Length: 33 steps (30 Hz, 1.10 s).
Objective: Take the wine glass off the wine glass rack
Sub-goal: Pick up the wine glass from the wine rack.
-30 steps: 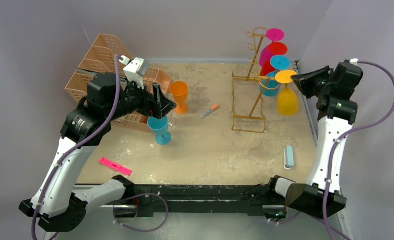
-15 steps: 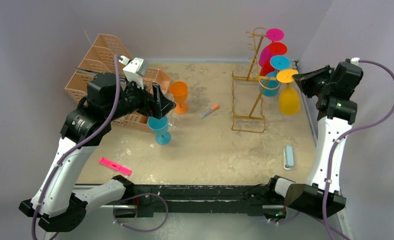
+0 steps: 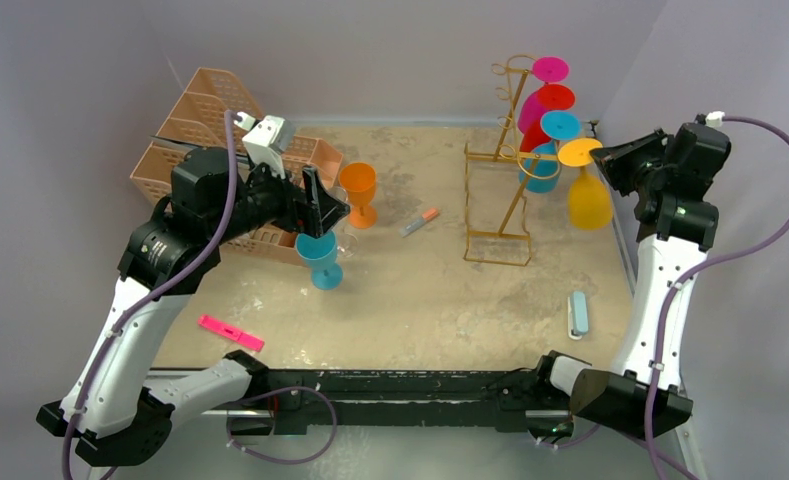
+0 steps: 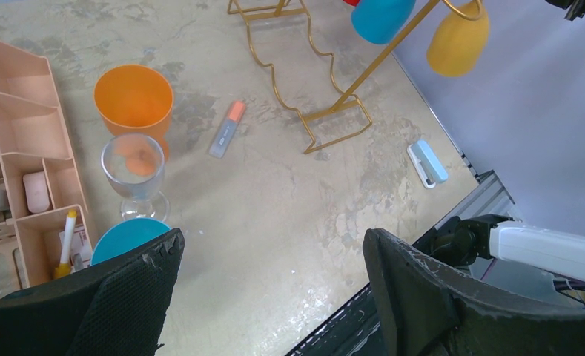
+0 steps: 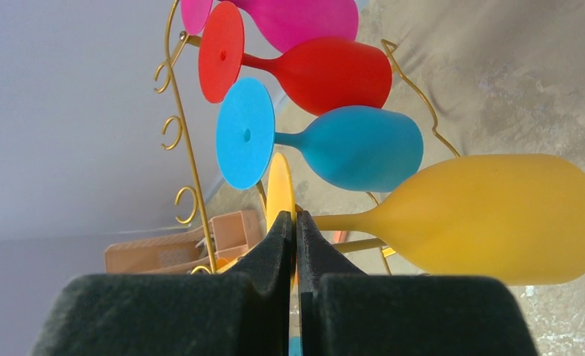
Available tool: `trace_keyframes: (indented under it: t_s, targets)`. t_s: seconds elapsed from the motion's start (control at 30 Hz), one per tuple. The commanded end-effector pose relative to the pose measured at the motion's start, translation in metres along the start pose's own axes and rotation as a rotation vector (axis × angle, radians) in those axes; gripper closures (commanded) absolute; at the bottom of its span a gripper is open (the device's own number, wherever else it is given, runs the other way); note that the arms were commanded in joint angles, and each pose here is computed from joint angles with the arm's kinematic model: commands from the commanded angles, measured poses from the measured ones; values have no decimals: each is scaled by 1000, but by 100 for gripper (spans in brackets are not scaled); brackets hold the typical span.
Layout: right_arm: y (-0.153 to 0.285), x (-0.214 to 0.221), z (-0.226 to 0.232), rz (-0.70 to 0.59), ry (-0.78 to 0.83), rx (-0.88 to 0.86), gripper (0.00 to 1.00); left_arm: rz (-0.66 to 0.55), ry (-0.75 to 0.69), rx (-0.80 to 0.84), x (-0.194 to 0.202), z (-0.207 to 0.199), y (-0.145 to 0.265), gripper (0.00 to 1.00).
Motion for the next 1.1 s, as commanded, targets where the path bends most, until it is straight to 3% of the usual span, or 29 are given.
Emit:
trace_keyframes:
  t_s: [0.0,0.7,1.07]
  targets:
    - [15,-6,11,-49,52,-33,100,-19,-4,-12,-4,0,7,11]
    - [36,6,18,-22,157,-156,100,-6,-25,74,0,-10,12,9]
    - [91,32,-3,-46,198,-122,100,8,-21,157,12,-18,15,9]
Point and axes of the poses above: each gripper's point midway between its finger pads, its own y axis back along the fingers, its own z axis along the line the jaws close on, x = y × z, the point moved 6 cm from there along y, back along the fingers, and after that the axes turned 13 degrees about -y, right-handed, at the moved point
